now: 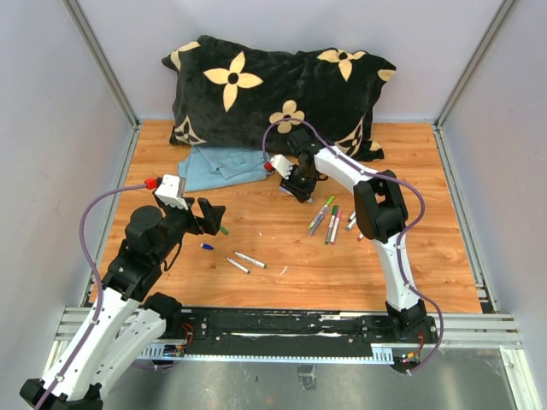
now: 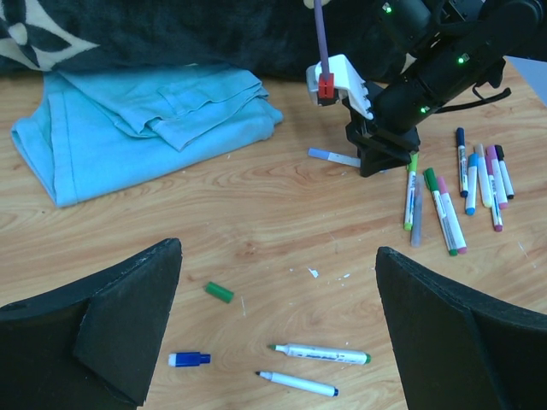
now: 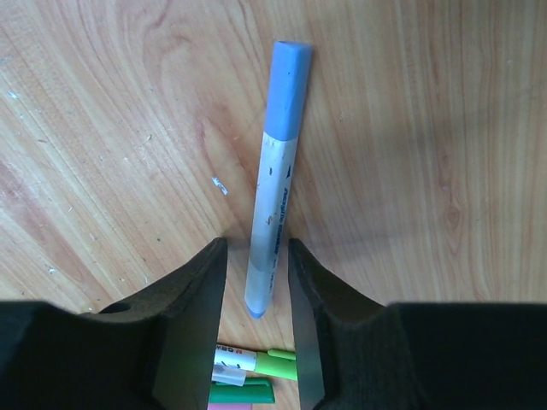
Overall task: Open the pen caps
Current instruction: Pick up the pen from the center of the board.
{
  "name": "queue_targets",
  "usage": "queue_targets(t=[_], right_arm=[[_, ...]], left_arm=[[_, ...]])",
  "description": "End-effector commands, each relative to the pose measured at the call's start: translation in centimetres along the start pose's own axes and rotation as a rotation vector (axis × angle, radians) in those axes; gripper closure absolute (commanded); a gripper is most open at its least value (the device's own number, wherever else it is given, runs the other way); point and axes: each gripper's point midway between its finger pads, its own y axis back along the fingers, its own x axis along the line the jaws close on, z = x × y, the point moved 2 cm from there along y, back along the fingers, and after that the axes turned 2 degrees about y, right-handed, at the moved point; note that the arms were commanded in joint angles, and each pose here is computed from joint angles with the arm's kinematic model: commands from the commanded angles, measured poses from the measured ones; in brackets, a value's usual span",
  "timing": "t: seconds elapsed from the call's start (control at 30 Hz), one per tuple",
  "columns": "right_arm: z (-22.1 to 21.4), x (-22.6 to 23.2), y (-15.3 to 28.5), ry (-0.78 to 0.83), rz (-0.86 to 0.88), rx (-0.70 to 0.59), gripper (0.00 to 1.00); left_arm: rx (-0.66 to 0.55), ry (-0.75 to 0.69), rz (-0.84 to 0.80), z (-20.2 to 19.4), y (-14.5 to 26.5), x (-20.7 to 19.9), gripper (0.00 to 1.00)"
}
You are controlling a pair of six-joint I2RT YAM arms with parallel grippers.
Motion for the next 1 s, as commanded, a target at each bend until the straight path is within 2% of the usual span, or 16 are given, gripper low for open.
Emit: queue_targets(t=[0.0, 0.2, 0.37, 0.57, 0.73, 0.8, 0.97], right_arm=[[-1.5, 1.8, -1.0, 0.012, 0.032, 0.082, 0.66], [-1.1, 2.0, -0.3, 0.007, 0.035, 0.058, 0.87], [0.0, 2.5, 0.7, -0.009, 0.054, 0.0, 0.99], [1.8, 2.9, 3.0, -0.017, 0.039, -0.128, 0.99], [3.0, 3.8, 4.9, -0.03, 0.067, -0.227, 0.99], [3.3, 4.1, 5.7, -0.042, 0.084, -0.264, 0.99], [3.9, 5.1, 7.6, -0.076, 0.152, -0.355, 0.99]], left_arm=[[-0.018, -0.014, -0.004, 0.3, 0.1, 0.1, 0.01], [-0.013, -0.013, 0.004, 0.2, 0.0, 0.3, 0.01], [-0.01, -0.01, 0.004, 0.1, -0.1, 0.2, 0.01], [-0.005, 0.015, -0.008, -0.1, -0.1, 0.0, 0.01], [-0.005, 0.097, -0.08, 0.2, 0.2, -1.5, 0.01], [-0.009, 0.181, -0.101, 0.1, 0.3, -2.1, 0.01], [0.021, 0.433, -0.297, -2.6, -0.4, -5.2, 0.01]])
